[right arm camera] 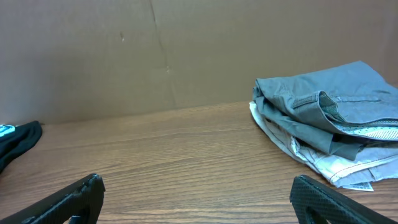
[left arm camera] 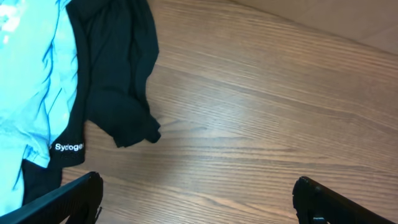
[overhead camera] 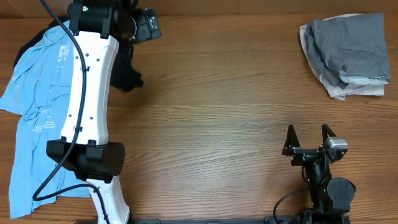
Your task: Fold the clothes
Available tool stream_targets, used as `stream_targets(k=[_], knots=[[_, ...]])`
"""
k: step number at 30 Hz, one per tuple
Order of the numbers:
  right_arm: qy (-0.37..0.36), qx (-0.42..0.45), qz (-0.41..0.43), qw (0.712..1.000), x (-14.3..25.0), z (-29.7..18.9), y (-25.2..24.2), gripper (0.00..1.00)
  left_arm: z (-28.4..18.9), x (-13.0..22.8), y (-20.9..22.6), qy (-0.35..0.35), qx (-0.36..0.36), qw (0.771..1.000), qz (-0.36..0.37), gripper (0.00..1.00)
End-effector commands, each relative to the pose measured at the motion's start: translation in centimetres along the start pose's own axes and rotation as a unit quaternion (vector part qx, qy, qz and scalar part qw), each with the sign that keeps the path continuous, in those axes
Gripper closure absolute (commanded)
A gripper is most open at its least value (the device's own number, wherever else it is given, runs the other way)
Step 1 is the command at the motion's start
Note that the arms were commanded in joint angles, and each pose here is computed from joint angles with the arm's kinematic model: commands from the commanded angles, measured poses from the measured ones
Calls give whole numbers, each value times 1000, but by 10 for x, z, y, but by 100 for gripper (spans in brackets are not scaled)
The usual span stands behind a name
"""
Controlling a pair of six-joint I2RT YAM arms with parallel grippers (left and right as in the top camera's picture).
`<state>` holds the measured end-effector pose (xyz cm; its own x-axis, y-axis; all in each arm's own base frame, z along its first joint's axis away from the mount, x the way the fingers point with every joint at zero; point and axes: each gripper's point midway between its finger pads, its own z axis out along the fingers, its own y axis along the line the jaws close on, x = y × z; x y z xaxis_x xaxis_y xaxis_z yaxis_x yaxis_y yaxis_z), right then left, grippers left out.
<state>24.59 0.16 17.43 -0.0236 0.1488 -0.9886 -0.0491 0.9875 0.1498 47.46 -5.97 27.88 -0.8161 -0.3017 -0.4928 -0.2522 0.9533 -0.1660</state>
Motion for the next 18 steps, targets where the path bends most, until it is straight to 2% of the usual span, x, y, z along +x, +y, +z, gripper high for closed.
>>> stream_targets(k=[1,6,10,18], knots=[[-3,5,2,1000,1,0,-2,0,-6,-4,3,-14,-10,1000,26,0],[-3,5,2,1000,1,0,-2,0,-33,-32,-17,-88,49,994,43,0],[-3,5,2,1000,1,0,-2,0,-68,-43,-27,-175,94,975,97,0],[-3,5,2,1000,1,0,-2,0,-93,19,-4,-223,118,947,200,0]])
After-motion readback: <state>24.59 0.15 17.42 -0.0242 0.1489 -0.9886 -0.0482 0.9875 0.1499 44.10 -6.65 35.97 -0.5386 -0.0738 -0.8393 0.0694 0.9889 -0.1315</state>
